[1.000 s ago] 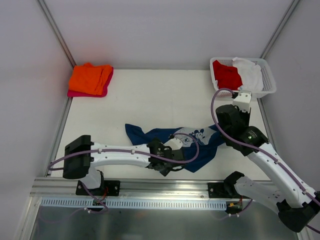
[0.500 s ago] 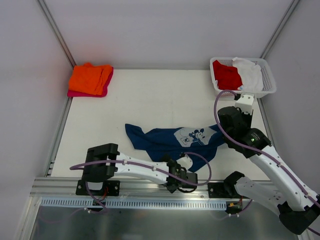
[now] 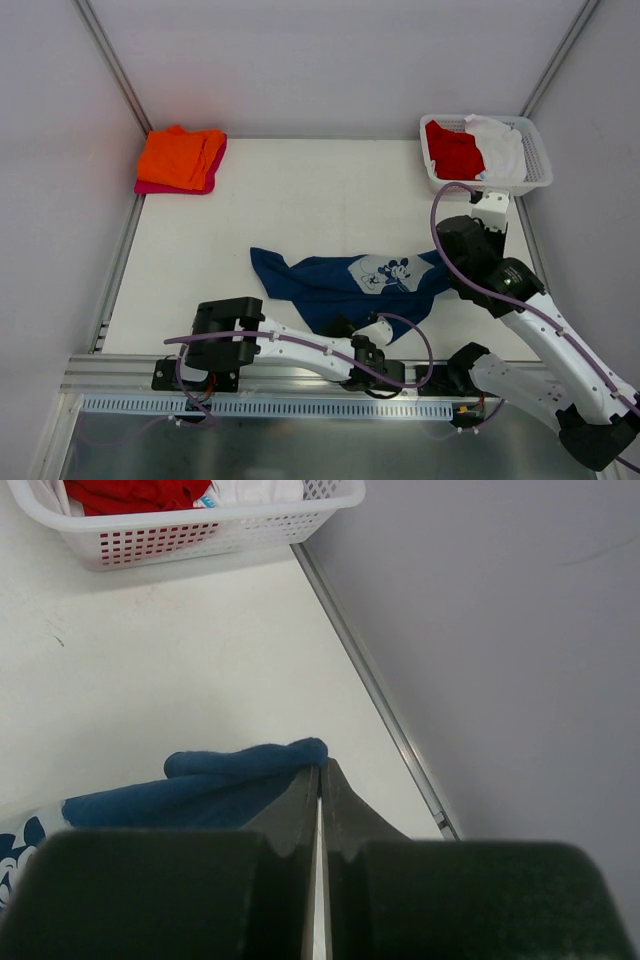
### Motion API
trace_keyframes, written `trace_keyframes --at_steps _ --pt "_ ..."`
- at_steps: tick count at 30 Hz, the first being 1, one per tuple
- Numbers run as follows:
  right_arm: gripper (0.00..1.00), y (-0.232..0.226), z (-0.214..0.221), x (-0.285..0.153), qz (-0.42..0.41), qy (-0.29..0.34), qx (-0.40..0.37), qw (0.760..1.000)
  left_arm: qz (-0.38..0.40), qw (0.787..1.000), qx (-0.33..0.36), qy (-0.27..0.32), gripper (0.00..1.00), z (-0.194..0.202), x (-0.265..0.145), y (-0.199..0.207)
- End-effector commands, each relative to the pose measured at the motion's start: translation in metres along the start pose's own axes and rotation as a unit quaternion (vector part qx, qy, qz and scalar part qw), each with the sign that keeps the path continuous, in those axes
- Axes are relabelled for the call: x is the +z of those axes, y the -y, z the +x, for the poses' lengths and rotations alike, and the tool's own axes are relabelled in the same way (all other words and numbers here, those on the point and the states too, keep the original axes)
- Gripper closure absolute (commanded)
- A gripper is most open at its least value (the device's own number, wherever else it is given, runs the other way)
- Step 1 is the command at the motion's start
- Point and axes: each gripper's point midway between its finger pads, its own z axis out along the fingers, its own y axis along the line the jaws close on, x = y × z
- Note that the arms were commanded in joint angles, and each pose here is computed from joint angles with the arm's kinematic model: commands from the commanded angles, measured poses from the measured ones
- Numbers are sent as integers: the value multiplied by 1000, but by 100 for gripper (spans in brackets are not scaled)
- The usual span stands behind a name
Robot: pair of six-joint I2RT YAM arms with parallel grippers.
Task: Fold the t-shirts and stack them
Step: Flatten out the tshirt
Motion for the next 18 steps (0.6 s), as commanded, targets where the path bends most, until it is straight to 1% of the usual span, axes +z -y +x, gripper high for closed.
trace_keyframes --at_steps 1,9,12,16,18 --pt "100 10 -12 -5 3 12 31 999 -59 998 5 1 1 5 25 -13" --pt "100 9 -9 -4 2 8 23 1000 -89 996 10 4 1 6 30 -38" --pt "100 9 -8 -3 7 6 14 1000 -81 997 3 8 1 -2 16 -44" --pt "100 6 -6 -2 7 4 12 1000 -38 999 -6 15 1 -15 -6 -42" --pt "100 6 -5 -1 10 4 9 1000 -32 999 -12 30 1 -23 -22 -48"
